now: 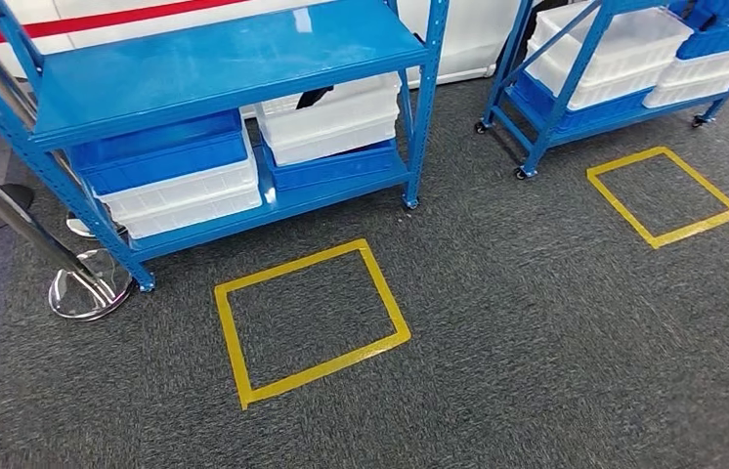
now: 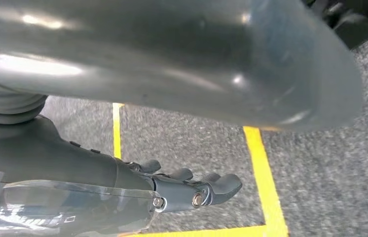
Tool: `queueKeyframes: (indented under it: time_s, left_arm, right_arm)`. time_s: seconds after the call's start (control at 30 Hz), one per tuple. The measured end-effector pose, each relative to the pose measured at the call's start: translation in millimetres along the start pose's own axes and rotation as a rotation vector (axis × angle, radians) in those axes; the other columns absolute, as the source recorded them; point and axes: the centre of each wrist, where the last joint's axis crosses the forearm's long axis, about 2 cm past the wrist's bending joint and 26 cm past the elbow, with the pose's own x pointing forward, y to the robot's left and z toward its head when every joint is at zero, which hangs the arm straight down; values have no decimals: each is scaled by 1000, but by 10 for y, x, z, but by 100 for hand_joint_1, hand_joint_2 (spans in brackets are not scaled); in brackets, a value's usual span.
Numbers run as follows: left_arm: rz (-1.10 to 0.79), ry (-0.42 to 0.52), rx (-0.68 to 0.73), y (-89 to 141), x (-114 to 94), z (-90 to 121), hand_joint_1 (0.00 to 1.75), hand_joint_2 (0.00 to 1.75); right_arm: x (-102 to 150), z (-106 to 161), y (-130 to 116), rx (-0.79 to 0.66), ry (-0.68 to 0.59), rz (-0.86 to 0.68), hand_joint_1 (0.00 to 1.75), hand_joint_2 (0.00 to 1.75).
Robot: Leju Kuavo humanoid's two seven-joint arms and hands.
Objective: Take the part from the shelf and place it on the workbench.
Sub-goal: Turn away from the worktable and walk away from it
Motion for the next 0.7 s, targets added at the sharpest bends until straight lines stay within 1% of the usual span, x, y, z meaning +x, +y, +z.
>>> queueKeyframes:
  time_s: [0.2, 0.4, 0.7]
  left_arm:
    - [-2, 2, -1, 1, -13, 6, 0, 0]
    - [1, 0, -8, 5, -2, 0, 0, 0]
    - [6, 5, -7, 15, -22, 7, 0, 0]
  right_arm:
    - [24, -3, 4, -2, -2, -11, 0, 0]
    - [-23, 5, 3, -6, 9, -24, 0, 0]
    - [16, -2, 2, -7, 1, -26, 0, 0]
